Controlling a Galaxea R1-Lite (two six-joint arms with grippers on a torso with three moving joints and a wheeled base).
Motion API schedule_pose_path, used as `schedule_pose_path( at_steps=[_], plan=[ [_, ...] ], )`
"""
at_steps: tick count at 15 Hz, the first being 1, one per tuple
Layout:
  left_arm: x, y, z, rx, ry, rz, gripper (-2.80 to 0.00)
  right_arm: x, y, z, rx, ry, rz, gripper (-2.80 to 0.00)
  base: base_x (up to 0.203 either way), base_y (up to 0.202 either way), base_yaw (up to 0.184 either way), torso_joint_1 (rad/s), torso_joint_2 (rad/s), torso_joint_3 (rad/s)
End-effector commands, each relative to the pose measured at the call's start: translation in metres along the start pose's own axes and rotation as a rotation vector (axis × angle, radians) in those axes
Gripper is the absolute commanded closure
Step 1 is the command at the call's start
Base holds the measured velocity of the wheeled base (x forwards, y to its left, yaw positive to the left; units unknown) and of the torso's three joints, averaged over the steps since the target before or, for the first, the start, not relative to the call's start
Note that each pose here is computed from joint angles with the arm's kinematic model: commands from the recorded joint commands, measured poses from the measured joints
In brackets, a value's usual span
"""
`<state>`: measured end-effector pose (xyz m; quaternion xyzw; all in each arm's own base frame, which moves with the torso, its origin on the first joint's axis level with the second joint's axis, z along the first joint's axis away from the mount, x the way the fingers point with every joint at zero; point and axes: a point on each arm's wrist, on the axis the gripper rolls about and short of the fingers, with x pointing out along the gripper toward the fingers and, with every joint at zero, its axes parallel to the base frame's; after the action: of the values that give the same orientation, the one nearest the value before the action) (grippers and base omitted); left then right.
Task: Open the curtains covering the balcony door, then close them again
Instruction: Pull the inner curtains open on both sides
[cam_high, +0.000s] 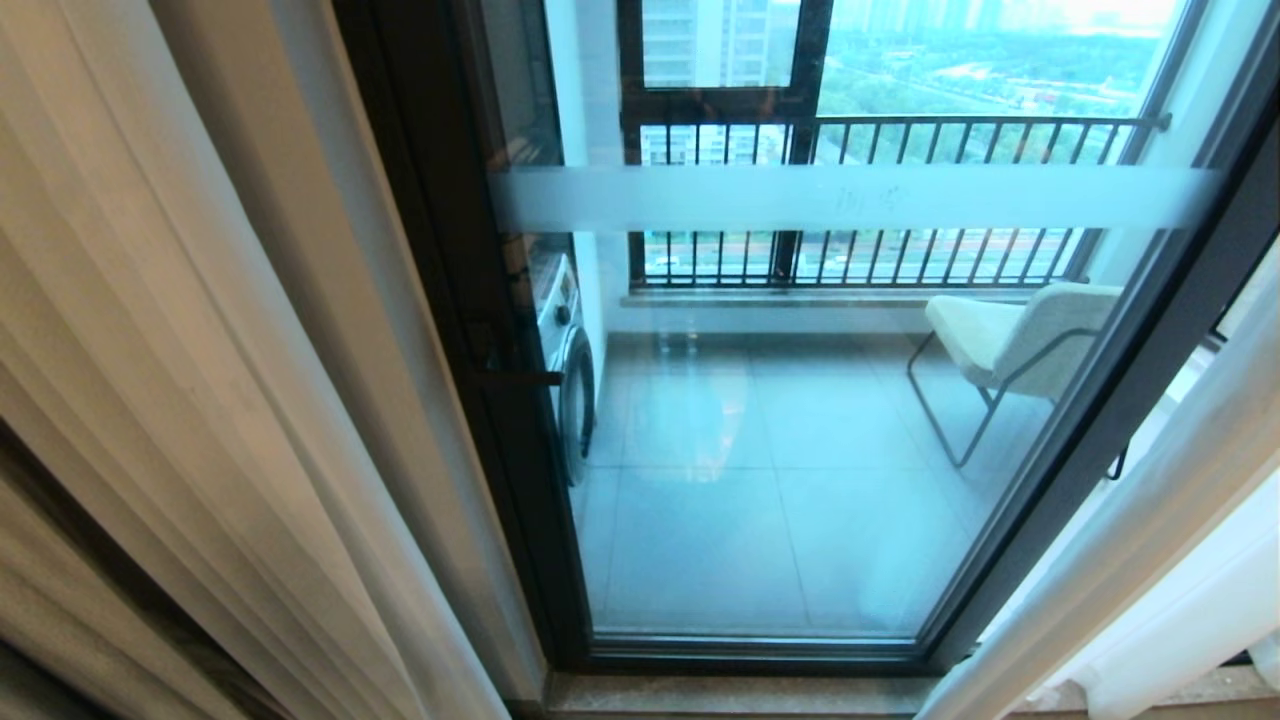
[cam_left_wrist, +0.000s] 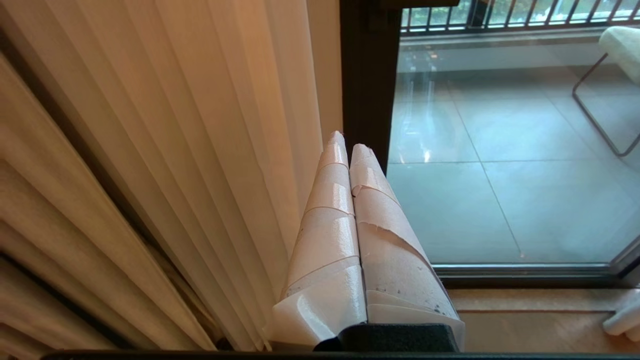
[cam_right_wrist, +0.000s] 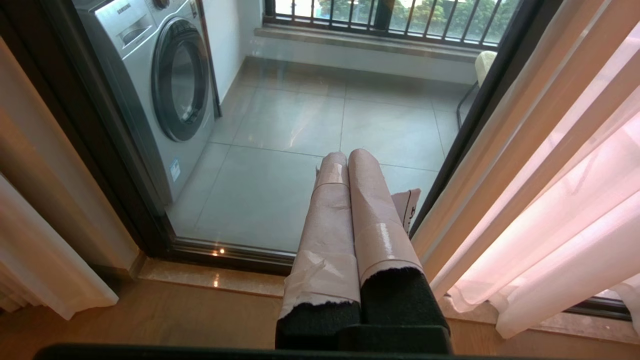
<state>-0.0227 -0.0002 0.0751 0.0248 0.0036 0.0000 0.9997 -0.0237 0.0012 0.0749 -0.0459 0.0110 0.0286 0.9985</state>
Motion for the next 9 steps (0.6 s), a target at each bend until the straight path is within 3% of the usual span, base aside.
schedule_pose_path(
  at_steps=[1, 9],
  plan=[
    [0.0000, 0.0000, -0.0002, 0.004, 0.001, 0.003, 0.00, 0.0000, 0.0000, -0.0001, -0.001, 0.000, 0.002, 0.00, 0.000, 0.000, 0.000, 0.000, 0.00, 0.000],
    [-0.0002, 0.0000, 0.0001, 0.001, -0.002, 0.003, 0.00, 0.0000, 0.0000, -0.0002, -0.001, 0.001, 0.001, 0.00, 0.000, 0.000, 0.000, 0.000, 0.00, 0.000]
  ],
)
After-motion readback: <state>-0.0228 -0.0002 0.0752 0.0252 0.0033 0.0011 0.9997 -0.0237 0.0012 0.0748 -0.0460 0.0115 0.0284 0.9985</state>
